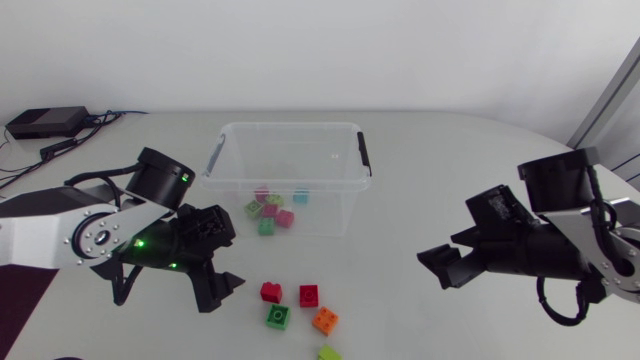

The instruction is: Pick up the duplo bricks and place them in the container

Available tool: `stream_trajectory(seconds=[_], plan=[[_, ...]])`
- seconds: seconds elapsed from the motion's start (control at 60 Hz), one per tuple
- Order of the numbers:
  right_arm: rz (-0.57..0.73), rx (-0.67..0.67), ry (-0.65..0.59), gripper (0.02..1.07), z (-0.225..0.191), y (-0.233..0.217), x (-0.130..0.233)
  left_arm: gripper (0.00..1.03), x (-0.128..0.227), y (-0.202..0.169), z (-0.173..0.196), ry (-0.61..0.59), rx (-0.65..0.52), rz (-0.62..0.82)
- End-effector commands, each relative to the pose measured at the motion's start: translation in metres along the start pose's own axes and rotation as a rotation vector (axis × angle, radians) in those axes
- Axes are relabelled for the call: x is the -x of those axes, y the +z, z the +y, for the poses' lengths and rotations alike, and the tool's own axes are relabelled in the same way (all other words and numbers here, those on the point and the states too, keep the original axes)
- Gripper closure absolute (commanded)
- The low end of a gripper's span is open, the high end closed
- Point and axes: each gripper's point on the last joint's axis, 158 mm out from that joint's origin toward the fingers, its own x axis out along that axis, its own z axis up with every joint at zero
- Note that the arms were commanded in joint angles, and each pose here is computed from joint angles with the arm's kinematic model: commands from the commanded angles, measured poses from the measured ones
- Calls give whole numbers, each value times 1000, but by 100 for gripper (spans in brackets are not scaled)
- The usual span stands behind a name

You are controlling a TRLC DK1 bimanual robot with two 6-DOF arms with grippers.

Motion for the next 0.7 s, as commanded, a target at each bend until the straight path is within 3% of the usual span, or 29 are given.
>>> stream_trajectory(seconds=[0.0, 0.167, 0.567, 0.683], plan=[[40, 128, 42, 7, 14, -5, -2, 12, -12, -8, -24, -85, -99, 20], [79, 334, 155, 7, 60, -29, -9, 21, -21, 1, -37, -147, -172, -36], [132, 387, 243, 10, 100, -37, -36, 27, -43, 7, -55, -191, -292, -69], [155, 378, 259, 10, 114, -37, -44, 37, -48, 12, -58, -199, -308, -80]])
